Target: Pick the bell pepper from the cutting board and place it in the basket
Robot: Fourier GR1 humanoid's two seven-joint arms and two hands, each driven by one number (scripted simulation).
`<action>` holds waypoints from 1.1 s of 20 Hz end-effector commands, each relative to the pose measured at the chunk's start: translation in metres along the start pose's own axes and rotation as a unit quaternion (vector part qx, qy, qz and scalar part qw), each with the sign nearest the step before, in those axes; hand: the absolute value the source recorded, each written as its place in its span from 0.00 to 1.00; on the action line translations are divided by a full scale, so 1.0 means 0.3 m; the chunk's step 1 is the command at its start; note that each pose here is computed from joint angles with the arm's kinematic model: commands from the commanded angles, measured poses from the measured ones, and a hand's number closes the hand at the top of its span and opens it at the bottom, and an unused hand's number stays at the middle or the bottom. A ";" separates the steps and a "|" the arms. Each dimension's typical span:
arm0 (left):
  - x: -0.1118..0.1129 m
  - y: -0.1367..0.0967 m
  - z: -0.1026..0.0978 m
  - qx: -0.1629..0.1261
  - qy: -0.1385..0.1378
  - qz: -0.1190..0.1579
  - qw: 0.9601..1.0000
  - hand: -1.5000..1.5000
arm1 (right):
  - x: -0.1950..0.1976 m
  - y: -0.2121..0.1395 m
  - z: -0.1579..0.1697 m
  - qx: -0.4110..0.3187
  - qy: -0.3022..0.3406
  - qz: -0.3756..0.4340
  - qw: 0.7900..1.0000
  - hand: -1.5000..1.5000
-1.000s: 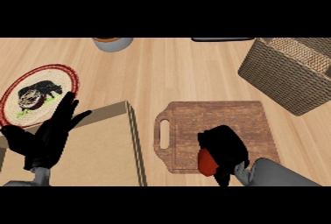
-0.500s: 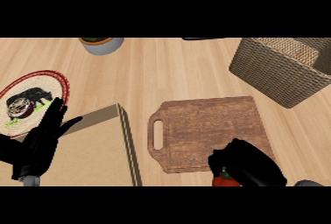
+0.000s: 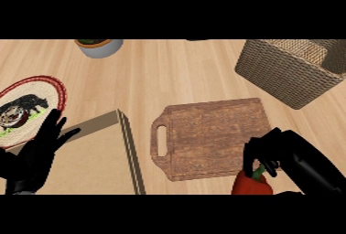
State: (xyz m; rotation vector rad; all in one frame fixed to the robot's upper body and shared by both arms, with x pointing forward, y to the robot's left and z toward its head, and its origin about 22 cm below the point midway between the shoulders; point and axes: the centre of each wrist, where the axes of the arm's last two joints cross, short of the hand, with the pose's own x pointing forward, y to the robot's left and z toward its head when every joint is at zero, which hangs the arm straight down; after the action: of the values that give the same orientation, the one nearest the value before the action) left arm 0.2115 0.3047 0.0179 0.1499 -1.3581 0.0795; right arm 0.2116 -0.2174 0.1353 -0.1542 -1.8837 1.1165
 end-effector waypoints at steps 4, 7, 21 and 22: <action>-0.179 0.044 0.068 0.015 0.147 -0.025 0.989 0.50 | -0.011 -0.305 0.010 -0.109 0.015 -0.015 0.994 1.00; -0.188 0.046 0.072 0.009 0.142 -0.026 0.989 0.50 | -0.016 -0.434 0.018 -0.141 0.024 -0.038 0.989 1.00; -0.184 -0.059 0.012 -0.047 0.140 -0.051 0.988 0.50 | -0.128 -0.906 0.189 -0.176 0.108 -0.026 0.978 1.00; -0.182 -0.033 -0.007 -0.046 0.132 -0.054 0.989 0.50 | -0.160 -0.903 0.198 -0.180 0.112 -0.027 0.977 1.00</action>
State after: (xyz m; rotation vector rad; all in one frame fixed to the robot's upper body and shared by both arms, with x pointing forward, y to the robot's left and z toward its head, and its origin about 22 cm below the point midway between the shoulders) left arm 0.2361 0.2823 0.0201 0.0897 -1.3967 -0.0563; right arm 0.2778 -0.4131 0.2940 -0.3857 -1.8733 0.6911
